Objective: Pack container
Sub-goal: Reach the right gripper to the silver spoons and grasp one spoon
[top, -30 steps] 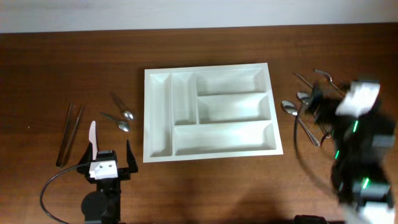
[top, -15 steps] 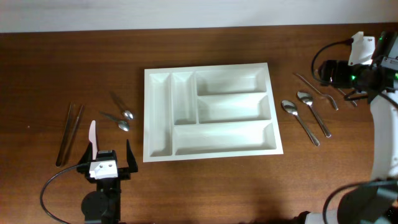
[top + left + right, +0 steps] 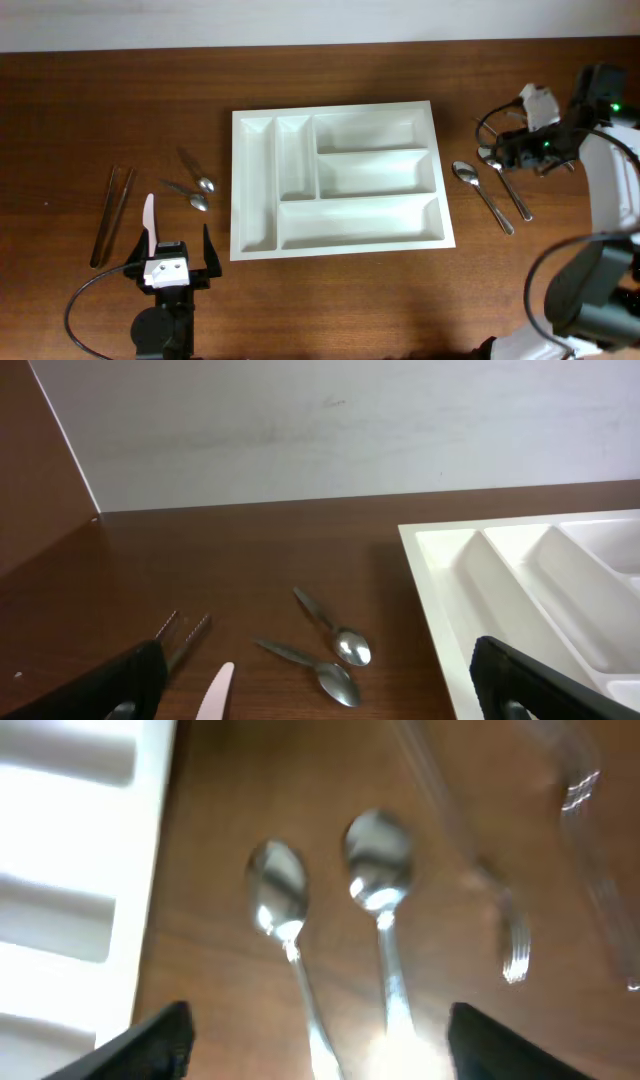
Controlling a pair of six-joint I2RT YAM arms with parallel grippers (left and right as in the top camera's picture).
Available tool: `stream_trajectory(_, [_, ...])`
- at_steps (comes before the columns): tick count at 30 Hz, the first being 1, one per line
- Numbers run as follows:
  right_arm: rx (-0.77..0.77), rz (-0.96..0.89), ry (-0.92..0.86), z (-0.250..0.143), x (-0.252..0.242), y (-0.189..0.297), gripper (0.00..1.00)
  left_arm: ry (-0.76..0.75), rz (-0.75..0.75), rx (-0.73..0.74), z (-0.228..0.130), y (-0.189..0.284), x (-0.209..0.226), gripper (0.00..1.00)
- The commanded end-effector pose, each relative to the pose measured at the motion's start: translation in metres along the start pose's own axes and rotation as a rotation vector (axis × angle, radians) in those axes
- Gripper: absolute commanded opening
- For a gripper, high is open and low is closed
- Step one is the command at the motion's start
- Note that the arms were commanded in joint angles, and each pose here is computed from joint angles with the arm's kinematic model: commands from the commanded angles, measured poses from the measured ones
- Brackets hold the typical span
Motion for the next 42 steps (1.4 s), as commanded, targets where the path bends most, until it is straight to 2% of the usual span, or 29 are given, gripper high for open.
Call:
stream_trajectory(1, [0.086, 0.046, 0.086, -0.001, 0.003, -0.023, 0.73, -0.009, 0.001, -0.003, -0.001, 0.000, 0.000, 0.99])
stream_trajectory(8, [0.208, 0.082, 0.141, -0.004, 0.019, -0.063, 0.66, -0.009, 0.001, -0.003, -0.001, 0.000, 0.000, 0.99])
stream_trajectory(16, [0.243, 0.008, 0.164, -0.004, 0.016, -0.073, 0.64, -0.009, 0.001, -0.003, -0.001, 0.000, 0.000, 0.99])
stream_trajectory(29, [0.319, 0.041, 0.167, -0.013, 0.012, -0.101, 0.58, -0.009, 0.001, -0.003, -0.001, 0.000, 0.000, 0.99])
stream_trajectory(42, [0.371, 0.058, 0.154, -0.024, 0.010, -0.119, 0.43, -0.009, 0.001, -0.003, -0.001, 0.000, 0.000, 0.99])
Point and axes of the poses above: each gripper's point midway between its finger pads, its own y axis back along the fingers, its own x axis along the line the jaws close on, z = x × y, the point moved 10 cm from there along y, back along the fingers, and after that the axes turned 14 degrees about -y, right-handed, at the moved point
